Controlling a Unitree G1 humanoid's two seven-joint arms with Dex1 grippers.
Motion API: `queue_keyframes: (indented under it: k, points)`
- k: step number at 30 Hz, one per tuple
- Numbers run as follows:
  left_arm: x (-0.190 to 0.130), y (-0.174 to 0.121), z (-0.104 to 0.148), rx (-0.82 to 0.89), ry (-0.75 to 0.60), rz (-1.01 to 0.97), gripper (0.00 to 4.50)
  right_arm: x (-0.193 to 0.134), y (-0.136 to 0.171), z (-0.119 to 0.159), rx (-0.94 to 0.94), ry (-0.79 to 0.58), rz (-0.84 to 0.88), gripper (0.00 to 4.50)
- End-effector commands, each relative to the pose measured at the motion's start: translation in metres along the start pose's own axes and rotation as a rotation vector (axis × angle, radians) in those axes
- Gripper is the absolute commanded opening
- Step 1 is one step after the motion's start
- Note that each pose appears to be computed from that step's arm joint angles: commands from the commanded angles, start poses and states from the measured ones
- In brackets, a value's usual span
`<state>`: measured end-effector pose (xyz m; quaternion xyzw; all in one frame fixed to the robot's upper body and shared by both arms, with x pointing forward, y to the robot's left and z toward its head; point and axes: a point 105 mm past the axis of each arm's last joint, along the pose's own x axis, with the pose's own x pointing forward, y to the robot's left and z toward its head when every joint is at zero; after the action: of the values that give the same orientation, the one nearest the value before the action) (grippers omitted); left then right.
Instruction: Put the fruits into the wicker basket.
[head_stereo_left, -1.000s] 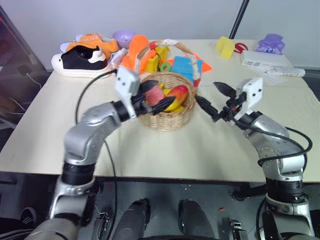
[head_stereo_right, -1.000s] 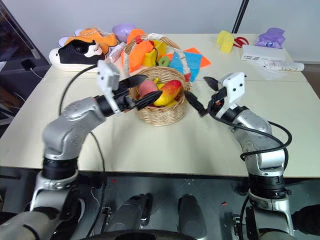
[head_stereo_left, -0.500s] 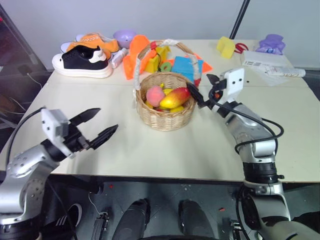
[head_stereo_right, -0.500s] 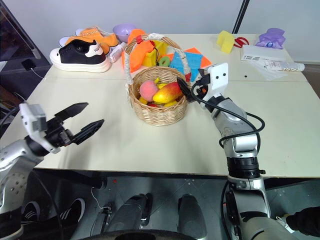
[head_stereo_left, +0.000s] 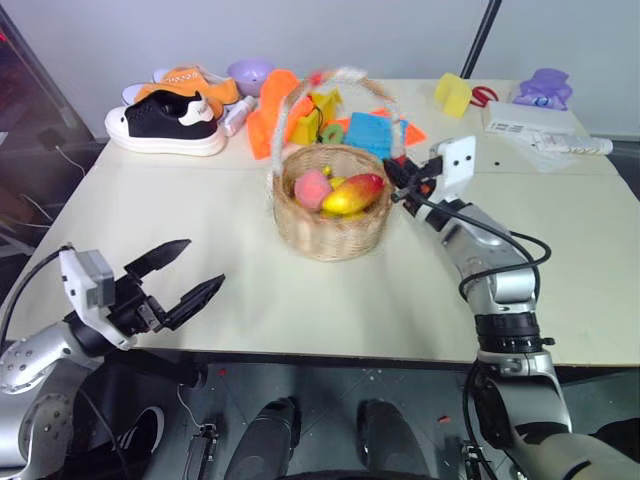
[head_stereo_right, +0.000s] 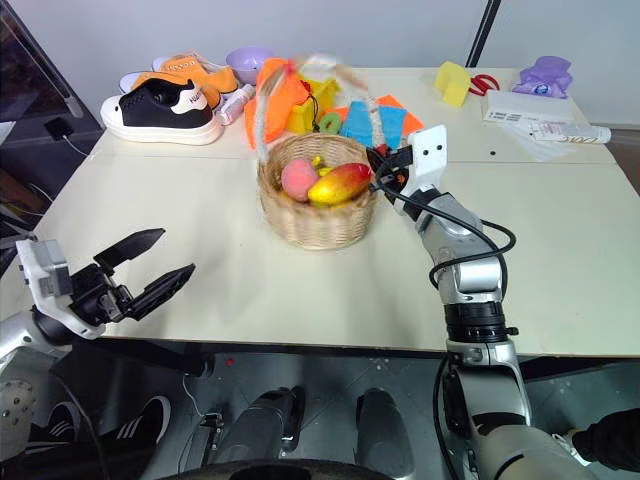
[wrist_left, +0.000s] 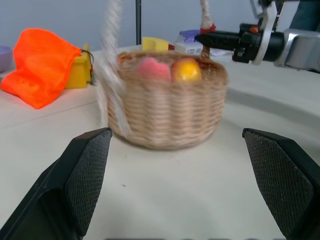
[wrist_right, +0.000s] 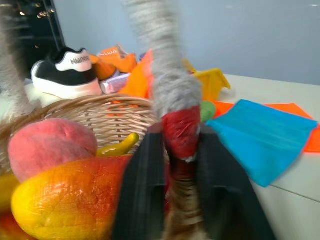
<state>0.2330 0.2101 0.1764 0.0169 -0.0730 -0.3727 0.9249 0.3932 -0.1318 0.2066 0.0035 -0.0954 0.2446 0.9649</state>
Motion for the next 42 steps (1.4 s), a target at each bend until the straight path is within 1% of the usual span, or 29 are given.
queue_keyframes:
  k: [1,5,8,11,13,16,18,20,22,24,26,28,31,34,36,37,38,39,40,41,42]
  points:
    - [0.004,0.000,0.010,0.034,-0.037,-0.023,4.50,-0.006,-0.009,0.026,-0.040,-0.088,-0.016,0.03]
    - [0.012,0.003,0.010,0.030,-0.051,-0.053,4.50,-0.020,-0.029,0.044,-0.080,-0.144,-0.064,0.03]
    - [0.020,0.005,0.007,0.022,-0.053,-0.090,4.50,-0.038,-0.053,0.063,-0.134,-0.183,-0.142,0.03]
    - [0.036,0.007,0.006,0.016,-0.067,-0.148,4.50,-0.071,-0.089,0.079,-0.225,-0.187,-0.271,0.03]
    - [0.047,0.005,0.005,0.022,-0.070,-0.204,4.50,-0.095,-0.111,0.081,-0.294,-0.154,-0.359,0.03]
    - [0.065,0.003,0.006,0.024,-0.086,-0.280,4.50,-0.140,-0.147,0.090,-0.392,-0.128,-0.561,0.03]
    - [0.075,0.004,0.006,0.025,-0.092,-0.323,4.50,-0.168,-0.163,0.094,-0.436,-0.113,-0.685,0.03]
    - [0.083,0.005,0.006,0.031,-0.097,-0.358,4.50,-0.189,-0.171,0.090,-0.474,-0.085,-0.772,0.03]
    - [0.090,0.007,0.006,0.035,-0.101,-0.381,4.50,-0.204,-0.173,0.084,-0.472,-0.072,-0.833,0.03]
    - [0.094,0.007,0.005,0.033,-0.102,-0.406,4.50,-0.216,-0.175,0.086,-0.477,-0.088,-0.897,0.03]
    - [0.097,0.007,0.004,0.038,-0.096,-0.426,4.50,-0.228,-0.179,0.081,-0.443,-0.091,-0.964,0.03]
    - [0.099,0.007,0.003,0.040,-0.096,-0.434,4.50,-0.235,-0.181,0.074,-0.385,-0.099,-1.002,0.03]
    - [0.100,0.006,0.002,0.038,-0.099,-0.438,4.50,-0.236,-0.182,0.065,-0.319,-0.109,-1.031,0.03]
    - [0.098,0.005,0.001,0.037,-0.098,-0.435,4.50,-0.232,-0.180,0.057,-0.274,-0.106,-1.011,0.03]
    - [0.096,0.006,0.001,0.033,-0.096,-0.427,4.50,-0.230,-0.179,0.056,-0.258,-0.113,-1.000,1.01]
    - [0.096,0.006,0.000,0.033,-0.096,-0.423,4.50,-0.230,-0.179,0.056,-0.257,-0.114,-1.002,1.34]
    - [0.095,0.006,0.000,0.033,-0.097,-0.421,4.50,-0.231,-0.179,0.055,-0.254,-0.115,-1.005,1.90]
    - [0.095,0.006,0.000,0.035,-0.098,-0.415,4.50,-0.230,-0.178,0.054,-0.239,-0.118,-1.001,2.18]
    - [0.096,0.007,0.000,0.037,-0.101,-0.405,4.50,-0.229,-0.177,0.053,-0.227,-0.121,-1.002,2.82]
    - [0.096,0.007,0.000,0.038,-0.103,-0.398,4.50,-0.229,-0.175,0.051,-0.226,-0.115,-1.003,3.26]
    - [0.096,0.008,-0.001,0.039,-0.104,-0.393,4.50,-0.230,-0.172,0.050,-0.234,-0.106,-1.004,3.81]
